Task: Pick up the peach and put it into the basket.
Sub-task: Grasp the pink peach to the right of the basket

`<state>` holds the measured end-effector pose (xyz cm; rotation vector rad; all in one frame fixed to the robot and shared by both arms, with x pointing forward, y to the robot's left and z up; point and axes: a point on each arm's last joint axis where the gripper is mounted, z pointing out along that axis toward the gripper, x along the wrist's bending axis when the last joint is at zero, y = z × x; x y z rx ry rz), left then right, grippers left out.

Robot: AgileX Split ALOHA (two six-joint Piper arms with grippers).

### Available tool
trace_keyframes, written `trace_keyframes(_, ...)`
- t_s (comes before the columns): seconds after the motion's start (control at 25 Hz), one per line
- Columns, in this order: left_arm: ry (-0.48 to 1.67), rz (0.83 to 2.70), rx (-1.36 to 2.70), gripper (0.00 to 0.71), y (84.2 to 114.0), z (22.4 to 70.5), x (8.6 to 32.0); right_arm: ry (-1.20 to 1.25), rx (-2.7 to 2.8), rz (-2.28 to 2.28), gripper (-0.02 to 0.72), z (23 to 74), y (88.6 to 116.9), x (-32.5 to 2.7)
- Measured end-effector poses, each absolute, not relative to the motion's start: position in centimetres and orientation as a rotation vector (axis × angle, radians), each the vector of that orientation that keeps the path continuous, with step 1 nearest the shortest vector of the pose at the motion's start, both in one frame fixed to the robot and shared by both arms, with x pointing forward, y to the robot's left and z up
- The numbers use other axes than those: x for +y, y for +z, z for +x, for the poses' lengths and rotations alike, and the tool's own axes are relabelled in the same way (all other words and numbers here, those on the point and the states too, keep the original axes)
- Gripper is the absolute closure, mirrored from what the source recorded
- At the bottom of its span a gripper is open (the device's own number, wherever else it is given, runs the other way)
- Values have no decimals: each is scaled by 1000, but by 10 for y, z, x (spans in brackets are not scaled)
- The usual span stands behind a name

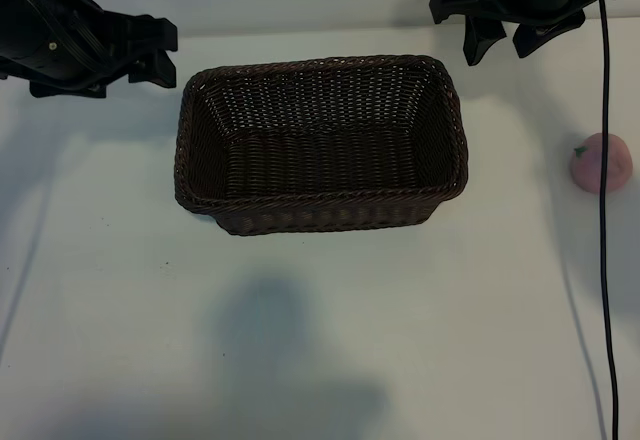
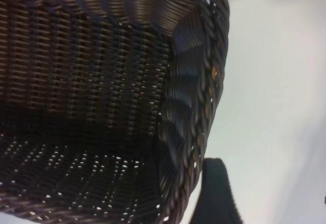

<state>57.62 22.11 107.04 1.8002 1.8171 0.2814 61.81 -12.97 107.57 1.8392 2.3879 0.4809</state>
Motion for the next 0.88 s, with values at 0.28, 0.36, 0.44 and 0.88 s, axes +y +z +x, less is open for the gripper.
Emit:
trace_keyframes(0.28, 284, 1802, 1816, 90, 1071, 576, 221, 481, 2387, 1840, 208, 618, 1076, -130)
trace_keyframes(0.36, 286, 1804, 1815, 97, 1071, 576, 221, 481, 2386, 1842, 208, 618, 1076, -130)
trace_keyframes(0.44, 286, 1804, 1815, 103, 1071, 576, 221, 478, 2385, 1839, 208, 618, 1076, -130)
trace_keyframes(0.88, 279, 1810, 1820, 111, 1070, 575, 221, 370, 2302, 1820, 208, 622, 1072, -142)
